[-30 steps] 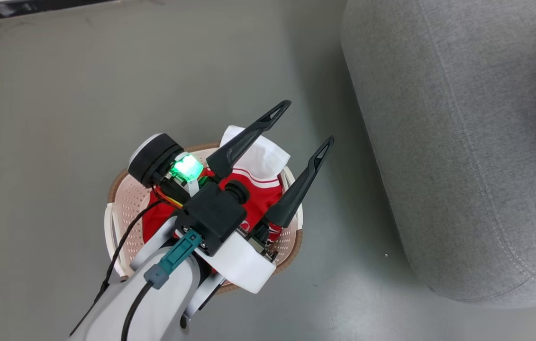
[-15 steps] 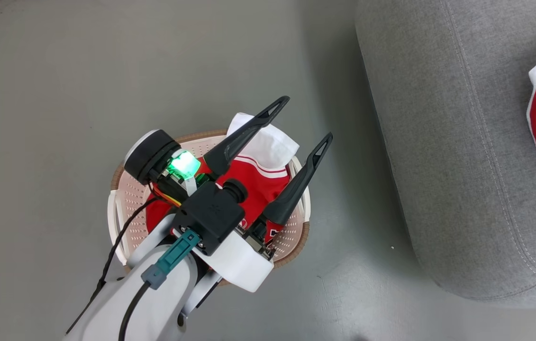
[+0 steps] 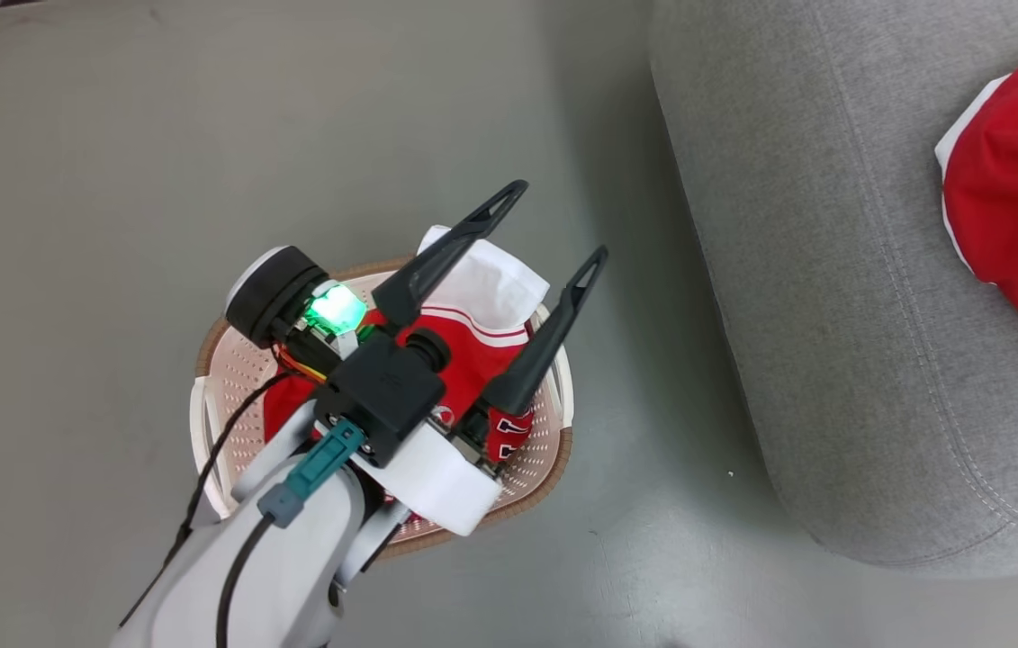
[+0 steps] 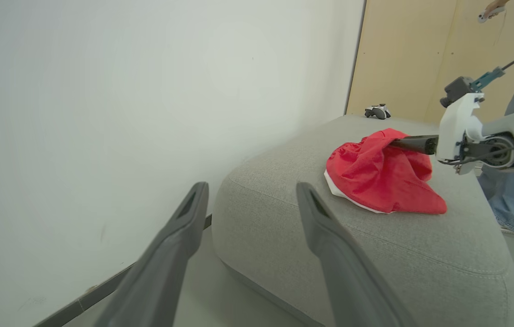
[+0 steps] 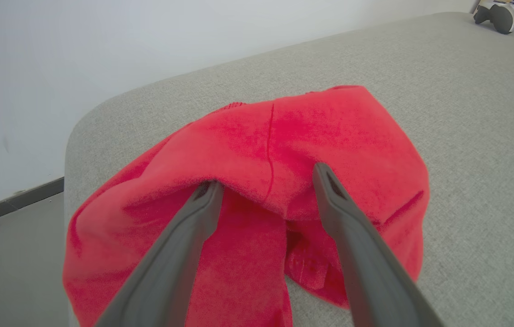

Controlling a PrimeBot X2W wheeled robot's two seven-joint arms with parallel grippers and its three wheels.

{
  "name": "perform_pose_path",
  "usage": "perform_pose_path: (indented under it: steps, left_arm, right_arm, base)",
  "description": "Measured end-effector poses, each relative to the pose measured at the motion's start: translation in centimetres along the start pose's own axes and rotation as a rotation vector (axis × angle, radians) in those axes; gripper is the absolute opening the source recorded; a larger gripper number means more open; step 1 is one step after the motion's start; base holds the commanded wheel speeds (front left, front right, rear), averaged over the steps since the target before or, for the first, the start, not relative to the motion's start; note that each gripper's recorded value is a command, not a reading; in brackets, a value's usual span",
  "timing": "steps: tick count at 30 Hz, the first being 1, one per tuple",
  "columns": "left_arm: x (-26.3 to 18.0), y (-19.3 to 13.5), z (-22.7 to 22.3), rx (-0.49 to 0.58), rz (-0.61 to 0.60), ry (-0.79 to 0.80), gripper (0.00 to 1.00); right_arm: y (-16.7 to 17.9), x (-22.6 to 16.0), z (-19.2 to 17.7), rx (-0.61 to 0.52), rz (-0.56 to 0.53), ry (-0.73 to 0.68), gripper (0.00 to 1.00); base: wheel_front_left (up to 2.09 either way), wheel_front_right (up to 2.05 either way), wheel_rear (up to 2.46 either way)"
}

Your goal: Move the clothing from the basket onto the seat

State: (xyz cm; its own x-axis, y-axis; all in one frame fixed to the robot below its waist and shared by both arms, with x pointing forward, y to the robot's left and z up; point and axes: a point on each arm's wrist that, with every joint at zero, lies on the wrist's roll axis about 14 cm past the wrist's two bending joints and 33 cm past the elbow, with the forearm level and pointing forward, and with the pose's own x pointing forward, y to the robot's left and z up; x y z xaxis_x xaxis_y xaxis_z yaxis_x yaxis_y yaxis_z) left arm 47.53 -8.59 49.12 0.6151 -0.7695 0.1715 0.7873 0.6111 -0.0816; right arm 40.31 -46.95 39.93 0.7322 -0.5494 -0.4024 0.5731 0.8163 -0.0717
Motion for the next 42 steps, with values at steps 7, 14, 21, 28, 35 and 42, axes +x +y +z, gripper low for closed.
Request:
perform_pose_path:
  steps: [7, 14, 21, 28, 35, 42]
  left_arm:
    - [-0.2, 0.9, 0.0, 0.025, 0.021, 0.009, 1.0]
    - [-0.8, 1.6, 0.4, 0.035, 0.063, 0.011, 1.0]
    - [-1.9, 2.8, 0.8, 0.037, 0.134, 0.015, 1.0]
    - [-4.3, 5.0, 1.1, 0.05, 0.248, 0.035, 1.0]
    - [-7.5, 7.3, 1.5, 0.069, 0.382, 0.059, 1.0]
    - [-11.6, 9.2, 1.8, 0.076, 0.524, 0.092, 1.0]
  right_arm:
    - [1.1, -0.4, 1.6, -0.001, 0.043, -0.056, 1.0]
    - [2.0, -1.5, 1.9, -0.053, 0.1, -0.077, 1.0]
    - [4.0, -2.0, 4.1, -0.081, 0.173, -0.147, 1.0]
    - [9.0, -3.0, 7.3, -0.093, 0.309, -0.258, 1.0]
    - [13.1, -4.6, 10.4, -0.082, 0.422, -0.361, 1.0]
    - [15.4, -6.4, 12.9, -0.062, 0.489, -0.446, 1.0]
  base:
    - [0.0, 0.0, 0.0]
    - [0.0, 0.0, 0.0]
    - [0.0, 0.0, 0.0]
    - [0.0, 0.0, 0.0]
    - [0.0, 0.0, 0.0]
    - [0.0, 0.0, 0.0]
